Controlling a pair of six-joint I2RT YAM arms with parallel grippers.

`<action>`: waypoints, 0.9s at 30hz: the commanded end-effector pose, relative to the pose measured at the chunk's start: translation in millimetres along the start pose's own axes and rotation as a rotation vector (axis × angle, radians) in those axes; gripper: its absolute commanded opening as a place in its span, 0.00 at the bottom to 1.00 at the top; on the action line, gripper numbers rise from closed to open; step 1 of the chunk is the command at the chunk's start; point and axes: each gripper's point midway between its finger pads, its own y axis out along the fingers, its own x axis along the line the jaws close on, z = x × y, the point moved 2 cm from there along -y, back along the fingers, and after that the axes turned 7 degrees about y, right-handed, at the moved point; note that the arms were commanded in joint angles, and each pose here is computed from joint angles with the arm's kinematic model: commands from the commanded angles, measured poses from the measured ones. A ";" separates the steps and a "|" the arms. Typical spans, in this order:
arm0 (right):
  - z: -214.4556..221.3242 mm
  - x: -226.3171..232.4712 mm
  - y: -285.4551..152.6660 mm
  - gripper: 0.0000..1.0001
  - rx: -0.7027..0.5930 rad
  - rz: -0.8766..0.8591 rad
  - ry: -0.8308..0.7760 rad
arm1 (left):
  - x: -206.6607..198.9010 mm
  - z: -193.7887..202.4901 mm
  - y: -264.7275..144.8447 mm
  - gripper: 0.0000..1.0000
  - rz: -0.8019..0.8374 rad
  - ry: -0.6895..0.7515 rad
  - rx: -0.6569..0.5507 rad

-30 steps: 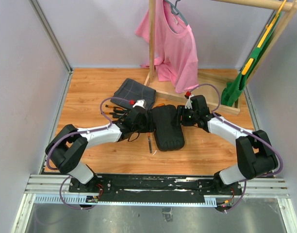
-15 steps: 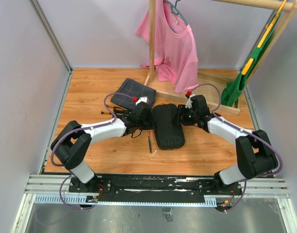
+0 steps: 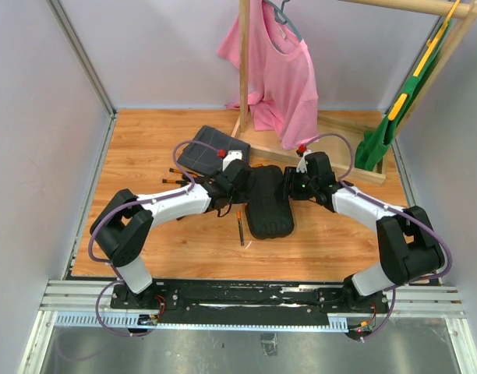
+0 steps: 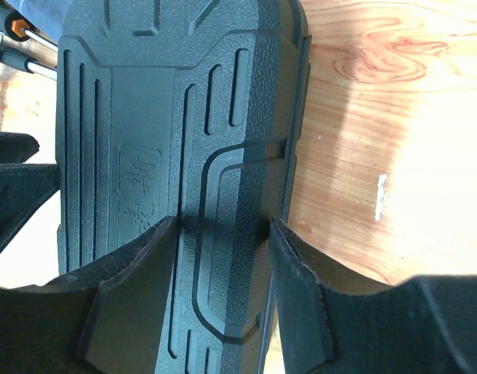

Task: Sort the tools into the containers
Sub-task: Move the storage box to the center of the board.

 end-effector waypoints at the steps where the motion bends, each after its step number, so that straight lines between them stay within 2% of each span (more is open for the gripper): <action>1: 54.9 -47.0 1.2 0.51 0.194 0.185 0.003 | 47.5 23.3 2.7 0.50 -0.216 0.125 0.074; 12: 54.3 -47.5 0.2 0.50 0.194 0.191 0.000 | 45.4 14.2 -4.8 0.50 -0.199 0.109 0.045; 21: 46.5 -39.0 -3.7 0.52 0.166 0.154 -0.012 | -1.8 -25.6 -24.4 0.57 0.087 0.027 -0.087; 27: 35.9 -29.1 -9.9 0.55 0.131 0.117 -0.030 | -9.1 -52.8 -48.8 0.65 0.214 -0.067 -0.187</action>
